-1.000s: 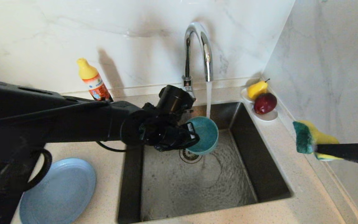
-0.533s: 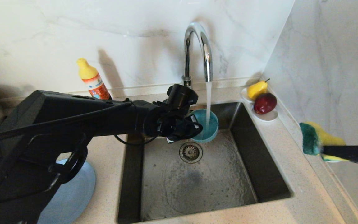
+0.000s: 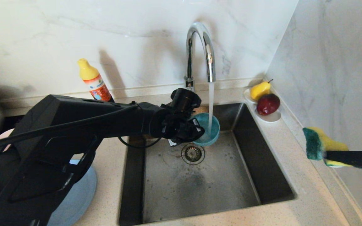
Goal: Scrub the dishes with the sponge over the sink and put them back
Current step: Rinse the bowl
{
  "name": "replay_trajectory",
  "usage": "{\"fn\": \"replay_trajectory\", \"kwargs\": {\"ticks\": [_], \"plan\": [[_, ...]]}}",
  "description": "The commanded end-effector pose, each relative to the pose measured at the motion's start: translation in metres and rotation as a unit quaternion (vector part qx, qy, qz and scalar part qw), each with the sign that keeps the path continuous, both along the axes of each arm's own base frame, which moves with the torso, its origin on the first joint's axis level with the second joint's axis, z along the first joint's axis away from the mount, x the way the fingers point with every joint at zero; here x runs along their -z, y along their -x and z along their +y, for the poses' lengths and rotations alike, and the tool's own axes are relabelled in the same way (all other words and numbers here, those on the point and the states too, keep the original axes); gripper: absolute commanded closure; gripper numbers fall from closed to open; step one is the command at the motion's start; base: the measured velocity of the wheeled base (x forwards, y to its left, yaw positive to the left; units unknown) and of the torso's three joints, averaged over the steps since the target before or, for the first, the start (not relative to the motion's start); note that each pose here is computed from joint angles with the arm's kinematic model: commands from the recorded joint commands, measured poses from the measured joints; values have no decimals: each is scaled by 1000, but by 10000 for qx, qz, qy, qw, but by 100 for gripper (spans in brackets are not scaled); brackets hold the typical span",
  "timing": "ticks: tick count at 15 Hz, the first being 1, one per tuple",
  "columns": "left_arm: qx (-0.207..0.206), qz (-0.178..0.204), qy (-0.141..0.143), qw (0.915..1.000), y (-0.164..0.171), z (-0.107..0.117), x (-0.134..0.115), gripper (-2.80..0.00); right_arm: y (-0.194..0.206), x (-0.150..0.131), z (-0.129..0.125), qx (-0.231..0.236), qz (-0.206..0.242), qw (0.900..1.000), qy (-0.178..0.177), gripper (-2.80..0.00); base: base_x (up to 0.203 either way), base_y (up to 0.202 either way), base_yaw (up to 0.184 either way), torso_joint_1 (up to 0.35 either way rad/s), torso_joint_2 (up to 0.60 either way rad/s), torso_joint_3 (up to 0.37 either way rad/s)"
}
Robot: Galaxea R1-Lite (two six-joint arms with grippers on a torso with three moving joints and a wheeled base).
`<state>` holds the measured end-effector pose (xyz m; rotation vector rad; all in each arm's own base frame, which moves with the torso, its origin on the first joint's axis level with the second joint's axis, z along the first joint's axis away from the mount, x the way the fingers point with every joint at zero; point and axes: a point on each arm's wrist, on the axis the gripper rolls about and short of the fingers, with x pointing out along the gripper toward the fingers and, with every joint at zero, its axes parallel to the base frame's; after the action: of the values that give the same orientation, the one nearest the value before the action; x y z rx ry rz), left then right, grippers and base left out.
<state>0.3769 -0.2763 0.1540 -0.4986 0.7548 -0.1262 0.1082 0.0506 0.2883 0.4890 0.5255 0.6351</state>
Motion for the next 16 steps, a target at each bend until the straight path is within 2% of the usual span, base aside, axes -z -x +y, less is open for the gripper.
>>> {"fn": "replay_trajectory", "kwargs": {"ticks": [1, 8, 10, 11, 13, 14, 16], "plan": [[-56, 48, 24, 10000, 2, 1, -2, 0, 1, 1, 0, -24, 20, 10000, -13, 0, 0, 0, 0, 0, 0, 0], [-67, 122, -30, 9999, 5, 3, -4, 0, 1, 5, 0, -31, 75, 10000, 5, 0, 0, 0, 0, 0, 0, 0], [-93, 102, -32, 9999, 9, 7, -12, 0, 2, 10, 0, -35, 141, 9999, 28, 0, 0, 0, 0, 0, 0, 0], [-194, 82, -131, 9997, 13, 11, -13, 0, 1, 11, 0, -38, 159, 9999, 35, 0, 0, 0, 0, 0, 0, 0], [-565, -207, -565, 9966, 24, 24, -21, 0, 1, 12, 0, -38, 172, 9998, 39, 0, 0, 0, 0, 0, 0, 0], [-657, -406, -653, 9949, 28, 33, -30, 0, 0, 13, 0, -42, 208, 9998, 51, 0, 0, 0, 0, 0, 0, 0], [-697, -901, -608, 9916, 44, 53, -54, 0, -2, 21, 1, -59, 350, 9993, 99, 0, 0, 0, 0, 0, 0, 0]]}}
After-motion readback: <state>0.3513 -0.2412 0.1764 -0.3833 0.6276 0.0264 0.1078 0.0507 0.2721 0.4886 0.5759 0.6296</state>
